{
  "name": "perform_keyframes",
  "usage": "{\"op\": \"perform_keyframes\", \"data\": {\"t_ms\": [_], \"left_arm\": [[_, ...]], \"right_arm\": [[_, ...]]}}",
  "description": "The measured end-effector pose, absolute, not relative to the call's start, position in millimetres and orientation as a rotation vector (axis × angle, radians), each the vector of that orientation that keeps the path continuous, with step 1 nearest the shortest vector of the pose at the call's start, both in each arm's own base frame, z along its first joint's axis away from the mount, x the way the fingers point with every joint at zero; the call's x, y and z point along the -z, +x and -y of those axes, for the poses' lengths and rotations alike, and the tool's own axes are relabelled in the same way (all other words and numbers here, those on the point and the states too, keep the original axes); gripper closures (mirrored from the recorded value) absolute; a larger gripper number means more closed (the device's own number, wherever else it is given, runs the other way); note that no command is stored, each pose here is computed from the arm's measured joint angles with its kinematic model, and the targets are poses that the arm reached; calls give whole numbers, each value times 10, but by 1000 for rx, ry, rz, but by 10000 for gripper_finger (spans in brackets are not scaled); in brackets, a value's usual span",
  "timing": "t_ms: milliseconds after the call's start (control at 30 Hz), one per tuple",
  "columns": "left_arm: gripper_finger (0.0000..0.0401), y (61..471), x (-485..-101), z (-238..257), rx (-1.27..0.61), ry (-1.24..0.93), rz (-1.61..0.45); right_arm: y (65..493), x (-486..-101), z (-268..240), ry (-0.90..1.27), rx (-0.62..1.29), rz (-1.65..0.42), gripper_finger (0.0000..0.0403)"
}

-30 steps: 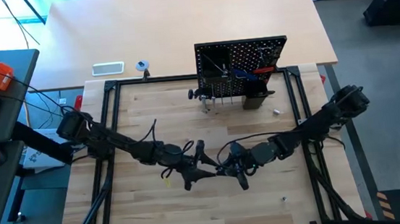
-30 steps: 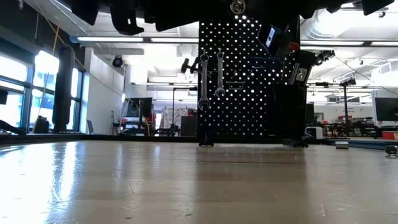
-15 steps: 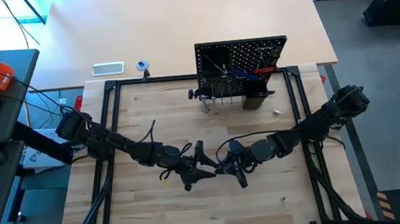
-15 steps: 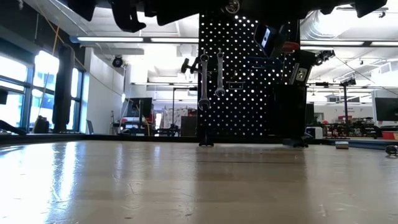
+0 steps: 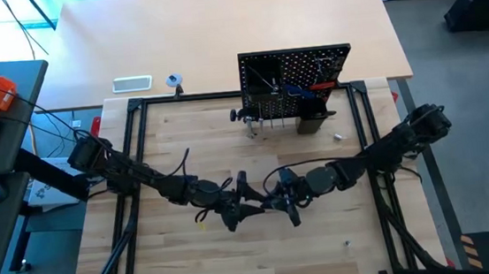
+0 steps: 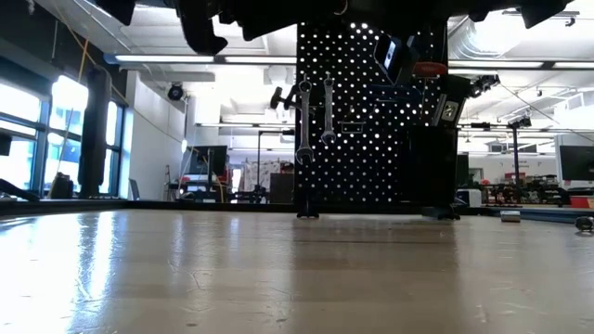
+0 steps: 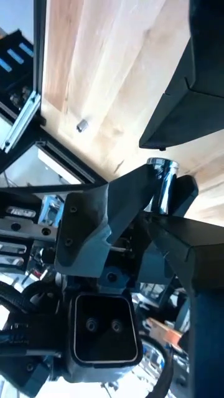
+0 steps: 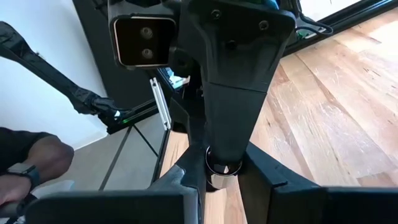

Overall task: Hang tools onto peg board
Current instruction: Hang the silver socket onto the pegboard

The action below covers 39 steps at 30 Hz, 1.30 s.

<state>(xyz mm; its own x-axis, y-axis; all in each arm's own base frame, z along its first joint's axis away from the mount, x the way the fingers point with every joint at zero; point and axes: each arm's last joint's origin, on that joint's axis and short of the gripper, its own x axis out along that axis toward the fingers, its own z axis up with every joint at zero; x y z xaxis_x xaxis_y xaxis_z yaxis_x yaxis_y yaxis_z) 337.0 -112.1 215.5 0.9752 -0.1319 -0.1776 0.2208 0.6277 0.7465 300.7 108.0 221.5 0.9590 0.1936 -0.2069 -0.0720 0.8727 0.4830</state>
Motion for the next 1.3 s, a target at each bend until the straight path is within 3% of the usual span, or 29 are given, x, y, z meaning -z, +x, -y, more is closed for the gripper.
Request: {"op": "perform_keyframes", "data": {"t_ms": [167, 433, 667, 1100, 1300], "left_arm": [[234, 3376, -2184, 1117, 179, 878, -85], [288, 3375, -2173, 1117, 189, 925, -91], [293, 3367, -2174, 1142, 179, 930, -95], [294, 3329, -2170, 1240, 142, 959, -126], [294, 3318, -2284, 1250, 87, 996, -137]], "right_arm": [[3010, -2228, -1079, 496, -143, -241, 350], [3010, -2231, -1081, 496, -145, -237, 349], [3010, -2234, -1081, 492, -137, -231, 337], [2909, -2247, -1245, 474, -107, -241, 235], [2755, -2287, -1331, 444, -60, -297, 222]]}}
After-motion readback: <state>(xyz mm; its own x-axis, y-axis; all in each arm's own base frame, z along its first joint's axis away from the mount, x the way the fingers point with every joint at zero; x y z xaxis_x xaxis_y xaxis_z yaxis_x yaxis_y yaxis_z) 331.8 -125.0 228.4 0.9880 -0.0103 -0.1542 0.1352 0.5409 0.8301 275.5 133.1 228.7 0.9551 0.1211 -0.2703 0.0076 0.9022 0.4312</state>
